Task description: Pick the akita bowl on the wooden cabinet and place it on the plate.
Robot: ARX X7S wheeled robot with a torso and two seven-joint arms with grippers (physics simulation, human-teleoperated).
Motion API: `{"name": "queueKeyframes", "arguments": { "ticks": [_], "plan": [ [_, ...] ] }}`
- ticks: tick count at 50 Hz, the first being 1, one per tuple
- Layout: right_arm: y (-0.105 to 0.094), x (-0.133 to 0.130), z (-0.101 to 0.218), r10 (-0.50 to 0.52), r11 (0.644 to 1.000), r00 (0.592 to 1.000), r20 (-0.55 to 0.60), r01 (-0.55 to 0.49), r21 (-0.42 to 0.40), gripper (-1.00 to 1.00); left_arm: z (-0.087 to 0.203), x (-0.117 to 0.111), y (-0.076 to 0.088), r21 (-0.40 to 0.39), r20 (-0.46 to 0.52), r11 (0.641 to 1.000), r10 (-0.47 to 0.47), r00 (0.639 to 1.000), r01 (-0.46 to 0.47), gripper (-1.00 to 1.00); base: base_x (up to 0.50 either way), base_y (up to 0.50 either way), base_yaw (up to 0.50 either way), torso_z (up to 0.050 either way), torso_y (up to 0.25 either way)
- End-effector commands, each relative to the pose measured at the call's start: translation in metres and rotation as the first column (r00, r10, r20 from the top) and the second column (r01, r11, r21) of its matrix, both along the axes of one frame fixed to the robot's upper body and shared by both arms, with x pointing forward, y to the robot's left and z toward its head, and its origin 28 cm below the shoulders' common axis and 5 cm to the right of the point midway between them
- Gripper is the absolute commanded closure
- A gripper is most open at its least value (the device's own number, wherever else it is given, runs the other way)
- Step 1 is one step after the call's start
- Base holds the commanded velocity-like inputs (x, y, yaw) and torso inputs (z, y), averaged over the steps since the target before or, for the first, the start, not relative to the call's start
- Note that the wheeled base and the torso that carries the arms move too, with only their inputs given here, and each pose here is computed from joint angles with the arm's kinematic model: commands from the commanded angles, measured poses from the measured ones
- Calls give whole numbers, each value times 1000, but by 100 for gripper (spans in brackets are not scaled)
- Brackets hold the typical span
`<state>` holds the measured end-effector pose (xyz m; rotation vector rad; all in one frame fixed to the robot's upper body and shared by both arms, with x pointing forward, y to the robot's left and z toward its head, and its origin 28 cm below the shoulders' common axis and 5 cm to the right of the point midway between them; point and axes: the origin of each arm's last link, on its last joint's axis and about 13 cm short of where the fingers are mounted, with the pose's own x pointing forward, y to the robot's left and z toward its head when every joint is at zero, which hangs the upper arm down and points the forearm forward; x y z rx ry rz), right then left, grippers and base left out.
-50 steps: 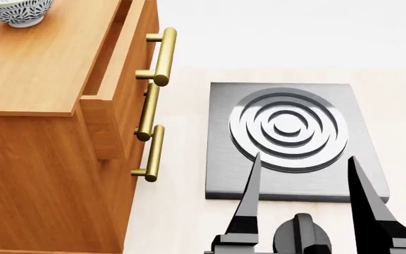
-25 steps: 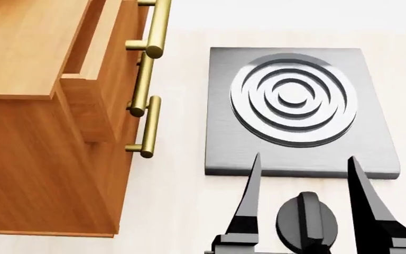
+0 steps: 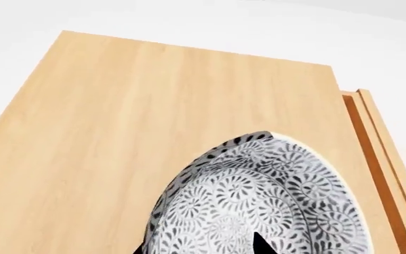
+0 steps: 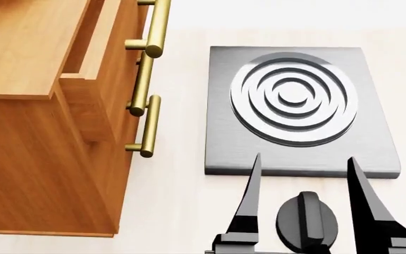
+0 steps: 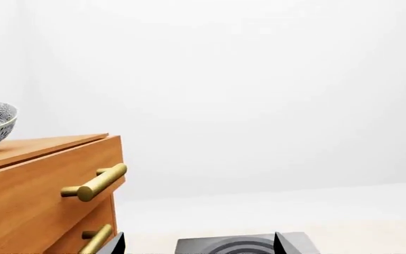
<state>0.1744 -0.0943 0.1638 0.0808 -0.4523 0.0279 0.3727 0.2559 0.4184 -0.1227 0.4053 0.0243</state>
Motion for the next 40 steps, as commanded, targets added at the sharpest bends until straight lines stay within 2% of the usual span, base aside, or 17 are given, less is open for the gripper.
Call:
{"name": "queueKeyframes", "arguments": {
  "ticks": [1,16,18,24,27,31,33,35,40],
  "plan": [
    [0,0,0,-2,1000,1000,0,2,1,-100,-19,6,12,243,-65,962,145,987,-125,100,0,0,0,0,0],
    [-1,0,1,-4,1000,1000,4,4,3,-100,-13,4,15,250,-33,958,149,988,-137,100,1,0,0,0,-4],
    [-1,-1,2,-5,1000,1000,5,5,4,-100,-8,5,15,274,12,952,140,990,-138,100,0,0,0,0,-6],
    [-1,-2,3,-6,1000,1000,9,6,4,-100,-1,5,12,277,47,953,119,992,-127,100,0,0,0,0,-2],
    [-1,-3,4,-7,1000,1000,15,7,5,-100,11,5,6,318,118,943,64,991,-99,100,0,0,0,0,0],
    [-1,-4,5,-10,1000,1000,19,10,8,-100,20,3,-2,331,151,941,17,988,-67,100,0,0,0,0,0],
    [-2,-4,6,-12,1000,1000,22,11,9,-100,29,3,-10,366,194,930,-57,979,-19,100,0,0,0,0,0],
    [-2,-5,7,-12,1000,1000,24,12,9,-100,33,1,-15,364,214,931,-88,973,4,100,0,0,0,0,0],
    [-2,-6,8,-15,1000,999,30,15,10,-100,40,-8,-26,421,261,906,-173,950,49,100,0,0,0,0,0]
  ]
}}
